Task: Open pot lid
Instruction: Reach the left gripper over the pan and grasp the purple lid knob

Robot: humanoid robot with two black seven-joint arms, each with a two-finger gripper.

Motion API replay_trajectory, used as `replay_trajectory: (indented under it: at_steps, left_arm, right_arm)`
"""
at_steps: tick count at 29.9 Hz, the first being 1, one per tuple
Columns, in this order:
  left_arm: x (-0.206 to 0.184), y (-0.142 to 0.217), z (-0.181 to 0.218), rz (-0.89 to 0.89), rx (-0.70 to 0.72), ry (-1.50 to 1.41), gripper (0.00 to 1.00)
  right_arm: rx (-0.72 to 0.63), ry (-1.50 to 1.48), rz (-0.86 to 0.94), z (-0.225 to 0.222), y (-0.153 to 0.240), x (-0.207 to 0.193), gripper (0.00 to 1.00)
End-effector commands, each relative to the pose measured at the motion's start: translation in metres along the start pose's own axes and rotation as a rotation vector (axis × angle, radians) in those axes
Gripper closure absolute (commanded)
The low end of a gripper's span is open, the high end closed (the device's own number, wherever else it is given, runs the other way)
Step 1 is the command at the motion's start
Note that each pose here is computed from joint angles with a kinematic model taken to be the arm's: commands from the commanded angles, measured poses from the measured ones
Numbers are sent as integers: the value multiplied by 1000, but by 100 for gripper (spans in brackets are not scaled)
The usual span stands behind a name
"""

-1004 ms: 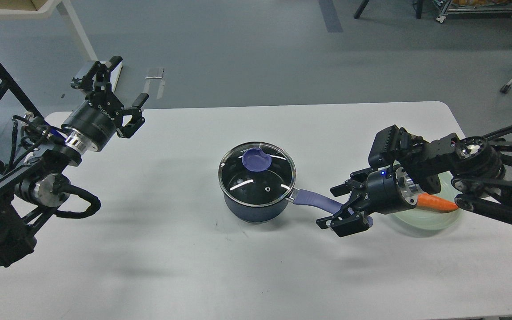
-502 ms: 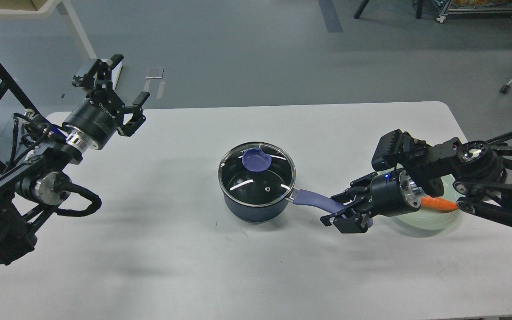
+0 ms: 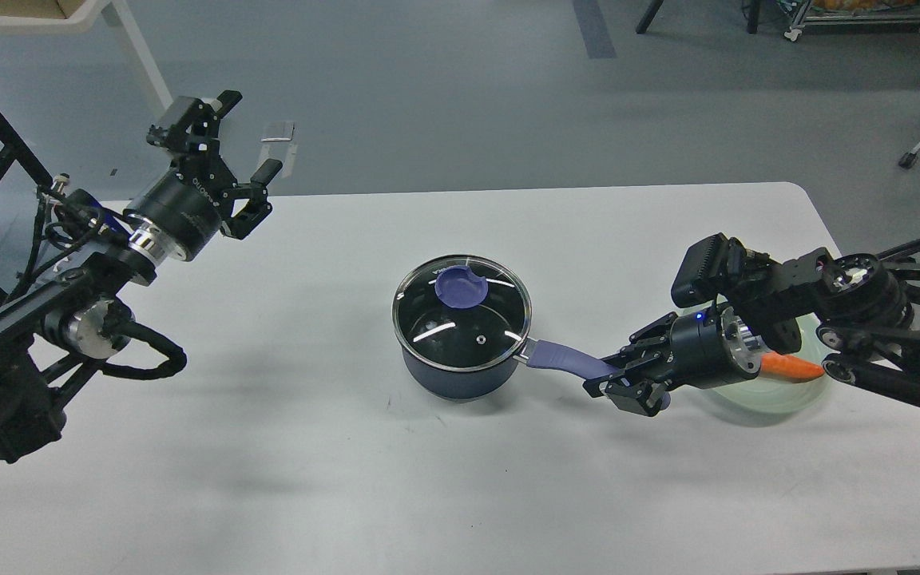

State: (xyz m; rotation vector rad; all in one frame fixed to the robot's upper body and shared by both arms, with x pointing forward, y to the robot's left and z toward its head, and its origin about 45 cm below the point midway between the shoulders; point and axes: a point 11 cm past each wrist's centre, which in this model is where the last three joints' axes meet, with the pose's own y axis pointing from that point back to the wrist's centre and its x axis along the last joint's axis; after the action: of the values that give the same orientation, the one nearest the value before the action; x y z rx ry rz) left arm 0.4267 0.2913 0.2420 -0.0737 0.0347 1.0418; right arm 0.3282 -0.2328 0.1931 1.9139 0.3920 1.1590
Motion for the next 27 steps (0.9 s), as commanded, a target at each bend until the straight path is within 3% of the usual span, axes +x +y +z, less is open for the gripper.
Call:
replay_trajectory:
  at_steps: [1,8,14,19,27]
  left_arm:
    - [-24,-9,16,-174,-7,-280,1]
    - [-89,-22,34,-534,-27,-965,1]
    - [-128,-17,11,-727,-100,-1457,1]
    - [-143,-18,-10,-880,-124,-1618,1]
    - [-154,-37,-32,-945,-119,-1716,1]
  right_arm:
    - [2,4,3,-1,-1,2,72]
    - [1,5,1,0,-3,3,72]
    - [13,10,1,-3,-7,5,72]
    - [14,12,2,-3,-8,5,72]
    - [13,10,1,-3,-8,5,72]
